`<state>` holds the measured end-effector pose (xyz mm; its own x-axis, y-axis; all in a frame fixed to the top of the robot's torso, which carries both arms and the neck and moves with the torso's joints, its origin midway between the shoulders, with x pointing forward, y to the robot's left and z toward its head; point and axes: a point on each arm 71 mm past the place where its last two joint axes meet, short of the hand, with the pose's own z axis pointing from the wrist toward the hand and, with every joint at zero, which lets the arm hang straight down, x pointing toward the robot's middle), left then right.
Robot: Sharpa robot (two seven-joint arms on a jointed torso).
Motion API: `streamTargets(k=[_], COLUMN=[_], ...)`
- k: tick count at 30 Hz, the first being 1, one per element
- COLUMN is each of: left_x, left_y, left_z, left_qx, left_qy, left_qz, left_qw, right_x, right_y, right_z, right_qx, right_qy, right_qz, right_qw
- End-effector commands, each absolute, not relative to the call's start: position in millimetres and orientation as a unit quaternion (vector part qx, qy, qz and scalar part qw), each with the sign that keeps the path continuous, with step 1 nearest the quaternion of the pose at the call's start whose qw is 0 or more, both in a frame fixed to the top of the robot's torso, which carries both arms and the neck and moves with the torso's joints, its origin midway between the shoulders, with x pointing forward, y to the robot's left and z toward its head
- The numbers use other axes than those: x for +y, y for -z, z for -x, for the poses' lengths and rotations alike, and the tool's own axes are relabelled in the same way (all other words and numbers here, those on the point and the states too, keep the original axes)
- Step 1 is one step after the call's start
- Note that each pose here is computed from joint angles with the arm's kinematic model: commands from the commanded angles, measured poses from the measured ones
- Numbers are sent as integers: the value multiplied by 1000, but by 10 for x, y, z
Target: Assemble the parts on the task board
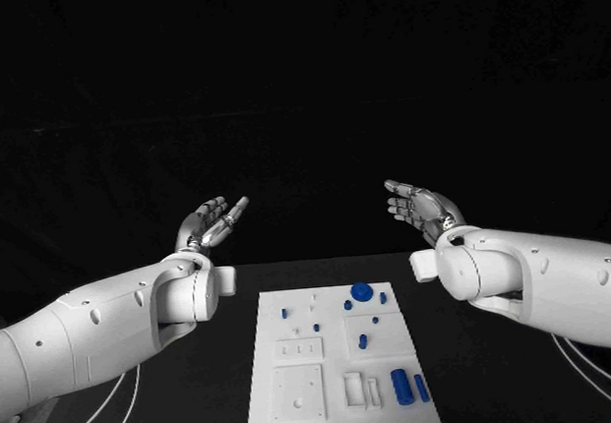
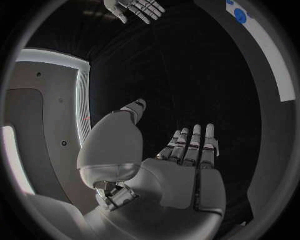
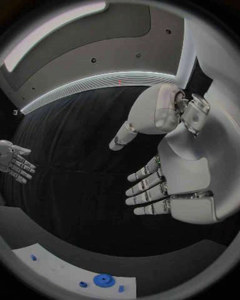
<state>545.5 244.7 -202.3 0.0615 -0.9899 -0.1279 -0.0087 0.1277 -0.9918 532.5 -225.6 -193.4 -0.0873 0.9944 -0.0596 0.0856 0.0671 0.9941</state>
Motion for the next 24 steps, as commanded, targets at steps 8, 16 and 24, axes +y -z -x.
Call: streamTargets(k=[8, 16, 24], left_x=[2524, 2533, 2536], left_y=[1926, 1942, 1928], left_z=[-5653, -5562, -5490], left_qx=[538, 551, 553], left_qy=[461, 484, 492], left_qz=[493, 492, 484], left_qw=[504, 469, 467], right_x=[-2268, -2341, -2270], right_y=[1841, 1748, 1726], right_z=[-5516, -5673, -5693], right_qx=[651, 690, 707], right_qy=[-481, -406, -353], right_qz=[-454, -289, -154], right_qw=[372, 525, 593])
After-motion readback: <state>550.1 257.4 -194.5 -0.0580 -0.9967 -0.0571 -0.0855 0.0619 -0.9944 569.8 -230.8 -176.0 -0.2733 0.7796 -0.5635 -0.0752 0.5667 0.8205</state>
